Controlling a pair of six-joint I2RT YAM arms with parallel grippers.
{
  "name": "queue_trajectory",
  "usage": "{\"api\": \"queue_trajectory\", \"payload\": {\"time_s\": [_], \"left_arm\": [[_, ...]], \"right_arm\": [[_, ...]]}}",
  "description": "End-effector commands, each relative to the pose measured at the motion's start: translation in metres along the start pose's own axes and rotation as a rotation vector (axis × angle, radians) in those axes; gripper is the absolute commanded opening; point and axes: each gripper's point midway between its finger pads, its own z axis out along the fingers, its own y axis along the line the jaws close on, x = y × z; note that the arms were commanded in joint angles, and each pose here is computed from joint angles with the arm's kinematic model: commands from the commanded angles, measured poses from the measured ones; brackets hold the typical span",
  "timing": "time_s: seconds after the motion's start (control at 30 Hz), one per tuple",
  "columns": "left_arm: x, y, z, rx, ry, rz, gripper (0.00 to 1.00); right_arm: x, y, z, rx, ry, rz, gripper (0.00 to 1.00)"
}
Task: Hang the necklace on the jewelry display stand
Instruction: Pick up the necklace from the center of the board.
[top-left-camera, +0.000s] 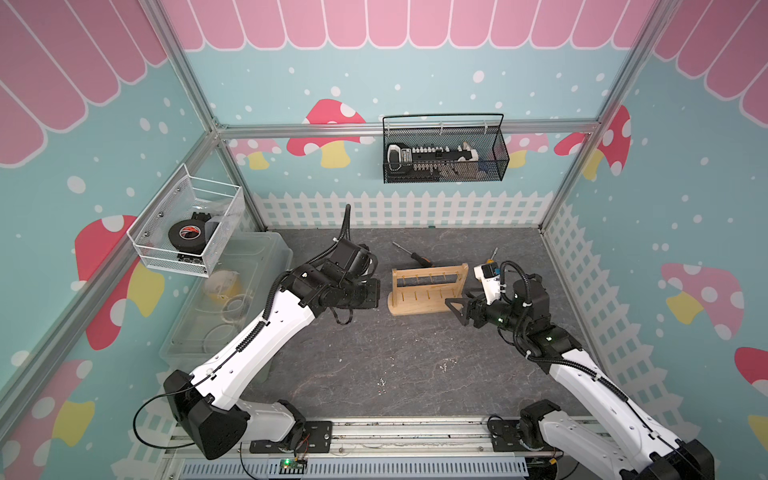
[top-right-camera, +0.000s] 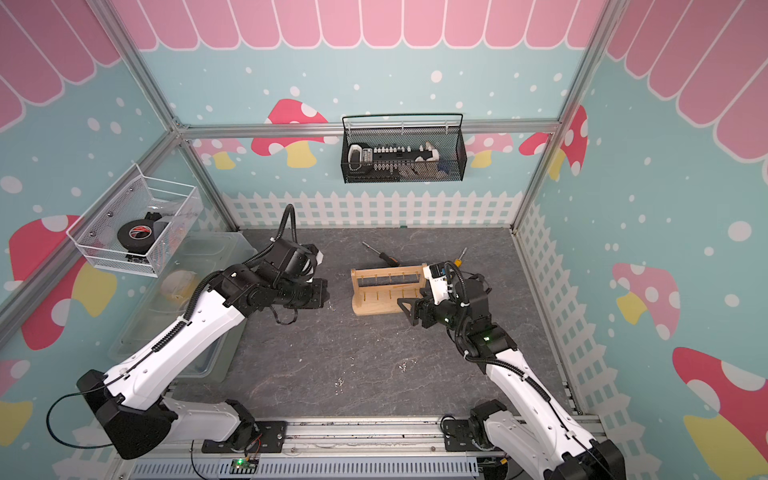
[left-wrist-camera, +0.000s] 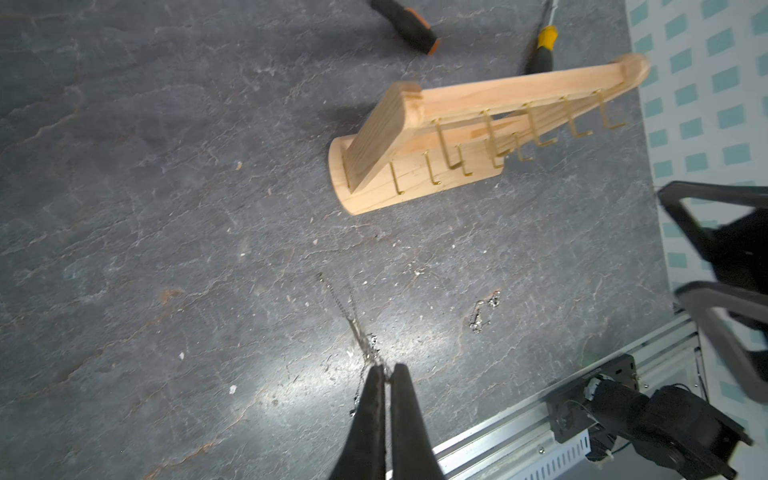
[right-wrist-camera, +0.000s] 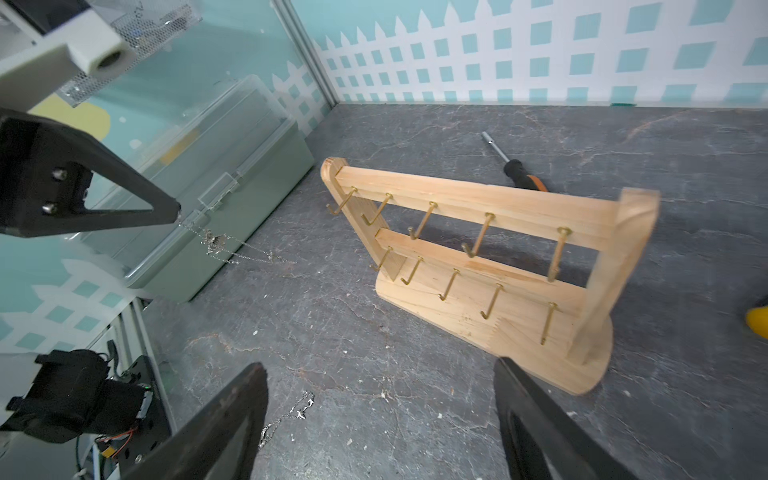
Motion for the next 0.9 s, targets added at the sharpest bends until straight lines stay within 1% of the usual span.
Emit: {"api": "queue_trajectory", "payload": {"time_s": [0.0,0.1,0.23,0.37,0.5,0.73,0.83,0.87], "left_arm": [[-0.007,-0.018,-0.016,0.037,-0.012,0.046,0.04],[-0.013,-0.032,-0.024,0.068,-0.026,0.06,0.04],[-0.016,-0.05,-0.029,0.104,-0.025,0.093,0.04],[-0.017,-0.064,-0.029,0.116,-0.008,0.127,0.04],[-0.019,-0.073,-0.029,0.124,-0.008,0.138,0.03],[-0.016,-0.092,-0.029,0.16,0.003,0.157,0.03],[-0.015,-0.096,-0.026,0.162,0.013,0.163,0.03],[-0.014,-0.097,-0.025,0.165,0.015,0.166,0.03]], "right_arm": [[-0.012,0.032,0.009,-0.152,-0.061,-0.062,0.85],[-0.013,0.049,0.018,-0.189,-0.065,-0.137,0.88],[-0.018,0.07,0.026,-0.247,-0.114,-0.24,0.91],[-0.02,0.083,0.04,-0.287,-0.106,-0.319,0.92],[-0.024,0.082,0.053,-0.285,-0.104,-0.352,0.92],[-0.025,0.099,0.057,-0.366,-0.118,-0.425,0.93],[-0.023,0.109,0.058,-0.418,-0.115,-0.445,0.92],[-0.023,0.11,0.06,-0.416,-0.116,-0.445,0.91]]}}
